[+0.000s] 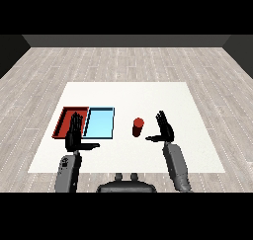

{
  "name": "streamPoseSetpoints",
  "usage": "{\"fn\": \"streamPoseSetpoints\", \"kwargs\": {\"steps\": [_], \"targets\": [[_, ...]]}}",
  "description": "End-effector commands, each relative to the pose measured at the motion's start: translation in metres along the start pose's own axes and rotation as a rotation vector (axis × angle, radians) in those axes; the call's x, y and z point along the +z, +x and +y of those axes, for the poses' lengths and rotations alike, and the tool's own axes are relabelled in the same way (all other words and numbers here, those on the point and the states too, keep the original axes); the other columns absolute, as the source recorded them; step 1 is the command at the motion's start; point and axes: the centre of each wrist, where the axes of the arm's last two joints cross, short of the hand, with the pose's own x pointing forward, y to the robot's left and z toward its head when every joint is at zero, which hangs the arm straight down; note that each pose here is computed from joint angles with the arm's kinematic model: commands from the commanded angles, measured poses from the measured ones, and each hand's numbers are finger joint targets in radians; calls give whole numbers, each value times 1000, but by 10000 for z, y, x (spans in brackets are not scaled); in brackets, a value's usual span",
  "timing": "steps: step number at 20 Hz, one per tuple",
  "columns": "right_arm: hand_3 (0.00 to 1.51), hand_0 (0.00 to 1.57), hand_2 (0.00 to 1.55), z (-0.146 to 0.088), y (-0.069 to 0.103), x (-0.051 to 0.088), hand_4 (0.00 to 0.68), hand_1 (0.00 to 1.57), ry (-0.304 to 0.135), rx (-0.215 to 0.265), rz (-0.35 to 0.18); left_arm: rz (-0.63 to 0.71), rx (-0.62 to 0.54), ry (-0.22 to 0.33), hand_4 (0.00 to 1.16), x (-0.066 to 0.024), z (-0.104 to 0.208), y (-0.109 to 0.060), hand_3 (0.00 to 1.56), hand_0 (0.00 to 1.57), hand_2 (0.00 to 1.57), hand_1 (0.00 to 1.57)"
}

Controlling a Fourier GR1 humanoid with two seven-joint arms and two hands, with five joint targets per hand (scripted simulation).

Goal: Pick the red can and put it in the red box

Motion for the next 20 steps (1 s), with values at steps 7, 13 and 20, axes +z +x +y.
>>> {"fn": "streamPoseSetpoints", "kwargs": {"steps": [7, 13, 20], "targets": [[0, 0, 0, 352, -231, 68, 0, 0, 1, -70, 34, 10, 0, -22, 0, 50, -113, 14, 0, 0, 0, 0], [0, 0, 0, 379, -350, -119, 0, 0, 5, -85, 53, -8, 12, 6, 0, 96, -67, -142, 0, 0, 0, 0], [0, 0, 0, 521, -387, -260, 0, 0, 28, -111, 65, -16, 34, -7, 0, -138, -12, -26, 0, 0, 0, 0]]}}
